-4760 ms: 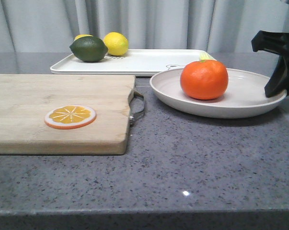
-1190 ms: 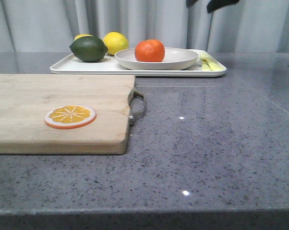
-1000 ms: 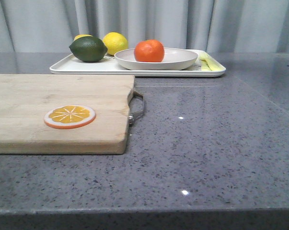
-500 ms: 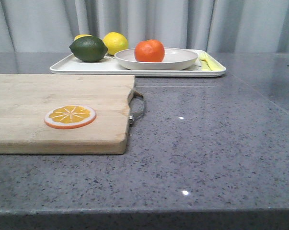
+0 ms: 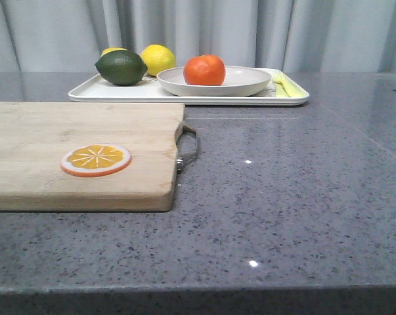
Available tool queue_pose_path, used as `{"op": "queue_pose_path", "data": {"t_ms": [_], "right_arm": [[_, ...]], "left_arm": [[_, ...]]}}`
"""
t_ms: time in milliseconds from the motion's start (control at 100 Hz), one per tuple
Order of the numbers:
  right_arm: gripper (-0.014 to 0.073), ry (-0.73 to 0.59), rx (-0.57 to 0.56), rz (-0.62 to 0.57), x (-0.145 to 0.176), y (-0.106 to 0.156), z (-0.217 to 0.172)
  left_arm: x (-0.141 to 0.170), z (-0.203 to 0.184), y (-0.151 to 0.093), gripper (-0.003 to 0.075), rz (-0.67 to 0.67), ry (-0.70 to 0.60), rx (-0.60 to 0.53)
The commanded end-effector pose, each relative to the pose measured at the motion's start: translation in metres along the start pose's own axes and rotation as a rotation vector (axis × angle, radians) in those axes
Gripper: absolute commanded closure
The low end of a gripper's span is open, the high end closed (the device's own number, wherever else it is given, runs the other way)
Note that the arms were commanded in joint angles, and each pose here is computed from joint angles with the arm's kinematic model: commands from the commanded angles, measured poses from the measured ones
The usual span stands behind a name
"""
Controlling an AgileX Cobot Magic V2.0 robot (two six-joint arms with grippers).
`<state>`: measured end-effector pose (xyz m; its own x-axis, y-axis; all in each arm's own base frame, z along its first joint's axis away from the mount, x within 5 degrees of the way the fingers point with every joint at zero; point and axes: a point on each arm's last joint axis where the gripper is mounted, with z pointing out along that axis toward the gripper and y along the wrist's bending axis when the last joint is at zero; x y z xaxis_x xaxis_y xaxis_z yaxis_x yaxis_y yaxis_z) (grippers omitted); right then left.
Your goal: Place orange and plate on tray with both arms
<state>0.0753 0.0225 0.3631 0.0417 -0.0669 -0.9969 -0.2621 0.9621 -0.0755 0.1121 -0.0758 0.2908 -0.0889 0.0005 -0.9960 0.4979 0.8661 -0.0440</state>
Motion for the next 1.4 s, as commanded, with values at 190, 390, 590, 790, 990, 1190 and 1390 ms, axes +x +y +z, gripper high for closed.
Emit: {"op": "queue_pose_path", "data": {"t_ms": [190, 390, 590, 790, 990, 1190, 1390], "right_arm": [[0.0141, -0.072, 0.036, -0.003, 0.015, 0.001, -0.016], [0.0191, -0.043, 0.030, 0.000, 0.023, 0.001, -0.014], [0.0519, -0.039, 0.030, 0.001, 0.024, 0.001, -0.013], [0.0664, -0.040, 0.031, 0.001, 0.024, 0.001, -0.013], [0.0664, -0.040, 0.031, 0.001, 0.024, 0.001, -0.013], [0.0664, -0.041, 0.031, 0.001, 0.024, 0.001, -0.013], [0.0664, -0.041, 0.031, 0.001, 0.024, 0.001, -0.013]], "left_arm": [[-0.011, -0.001, 0.001, 0.0069, -0.009, -0.044, -0.016], [-0.011, -0.001, 0.001, 0.0163, -0.009, -0.044, -0.016], [-0.011, -0.001, 0.001, 0.0473, -0.009, -0.044, -0.016], [-0.011, -0.001, 0.001, 0.0741, -0.009, -0.044, -0.016], [-0.011, -0.001, 0.001, 0.0740, -0.009, -0.044, -0.016], [-0.011, -0.001, 0.001, 0.0740, -0.009, -0.044, -0.016], [-0.011, -0.001, 0.001, 0.0740, -0.009, -0.044, -0.016]]}}
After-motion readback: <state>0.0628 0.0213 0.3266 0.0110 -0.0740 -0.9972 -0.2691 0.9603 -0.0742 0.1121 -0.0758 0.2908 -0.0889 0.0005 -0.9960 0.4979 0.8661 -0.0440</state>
